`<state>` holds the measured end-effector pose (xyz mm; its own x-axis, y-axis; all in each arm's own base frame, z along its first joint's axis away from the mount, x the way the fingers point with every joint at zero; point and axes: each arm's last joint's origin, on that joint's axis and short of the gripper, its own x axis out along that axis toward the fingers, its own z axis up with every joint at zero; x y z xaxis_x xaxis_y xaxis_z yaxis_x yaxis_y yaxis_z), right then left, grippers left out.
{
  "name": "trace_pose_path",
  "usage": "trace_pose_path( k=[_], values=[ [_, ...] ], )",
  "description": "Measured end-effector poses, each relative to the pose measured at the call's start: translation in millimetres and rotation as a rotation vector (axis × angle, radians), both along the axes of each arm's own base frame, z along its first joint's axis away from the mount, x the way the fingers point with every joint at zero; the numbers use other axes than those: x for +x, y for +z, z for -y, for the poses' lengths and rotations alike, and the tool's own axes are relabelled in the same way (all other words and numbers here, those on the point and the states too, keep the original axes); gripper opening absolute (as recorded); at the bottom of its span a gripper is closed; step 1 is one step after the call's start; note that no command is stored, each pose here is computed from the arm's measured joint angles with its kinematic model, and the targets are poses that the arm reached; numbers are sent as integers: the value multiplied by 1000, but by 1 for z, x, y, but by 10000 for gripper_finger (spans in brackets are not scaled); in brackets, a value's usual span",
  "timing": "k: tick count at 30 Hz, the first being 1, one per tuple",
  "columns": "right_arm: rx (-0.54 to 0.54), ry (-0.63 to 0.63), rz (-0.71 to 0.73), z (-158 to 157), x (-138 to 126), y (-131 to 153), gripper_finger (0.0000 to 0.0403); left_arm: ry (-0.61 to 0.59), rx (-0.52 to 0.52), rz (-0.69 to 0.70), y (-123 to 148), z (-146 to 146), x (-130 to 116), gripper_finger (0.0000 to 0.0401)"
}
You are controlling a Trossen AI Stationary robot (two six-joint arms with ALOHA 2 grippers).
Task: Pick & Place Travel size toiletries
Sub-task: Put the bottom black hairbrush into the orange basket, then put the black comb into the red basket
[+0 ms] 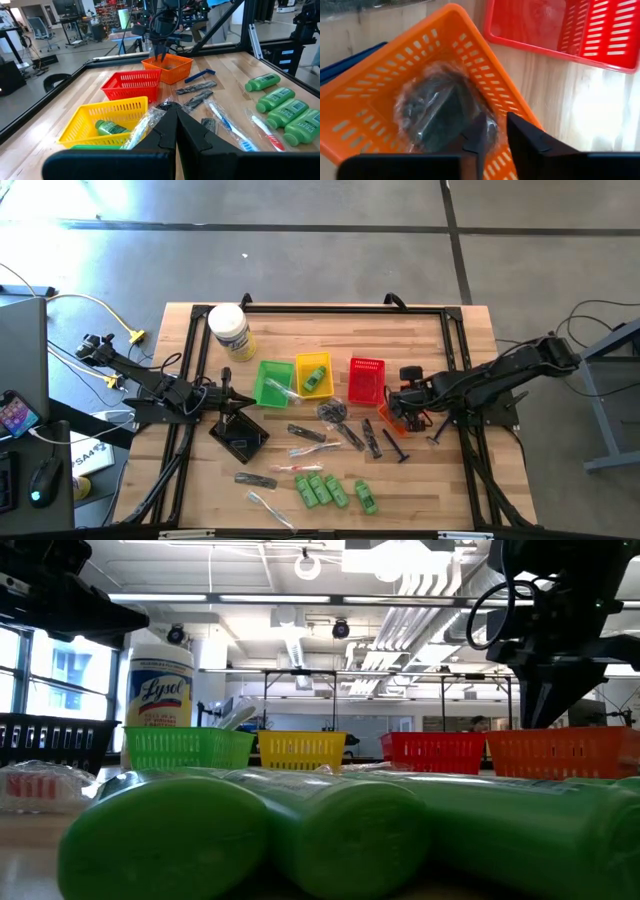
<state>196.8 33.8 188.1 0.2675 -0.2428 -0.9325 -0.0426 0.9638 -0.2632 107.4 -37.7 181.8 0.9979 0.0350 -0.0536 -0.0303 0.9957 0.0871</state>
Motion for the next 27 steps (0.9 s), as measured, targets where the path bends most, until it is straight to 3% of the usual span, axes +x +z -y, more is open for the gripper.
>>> trace_pose_path(
  k=[5,10,14,19,21,27],
  values=[
    [-51,-14,14,1,0,1,118,0,0,0,0,0,0,0],
    [-71,-56,80,2,2,11,127,0,0,0,0,0,0,0],
    [19,-94,254,-3,12,38,115,-5,1,-3,0,0,0,0],
    [289,-101,518,-17,33,72,92,-5,6,-14,-2,0,0,0],
    [331,-115,534,-22,39,70,77,-5,15,-15,-2,0,0,0],
    [336,-172,402,-38,56,35,30,-5,24,-19,-2,0,0,0]
  ],
)
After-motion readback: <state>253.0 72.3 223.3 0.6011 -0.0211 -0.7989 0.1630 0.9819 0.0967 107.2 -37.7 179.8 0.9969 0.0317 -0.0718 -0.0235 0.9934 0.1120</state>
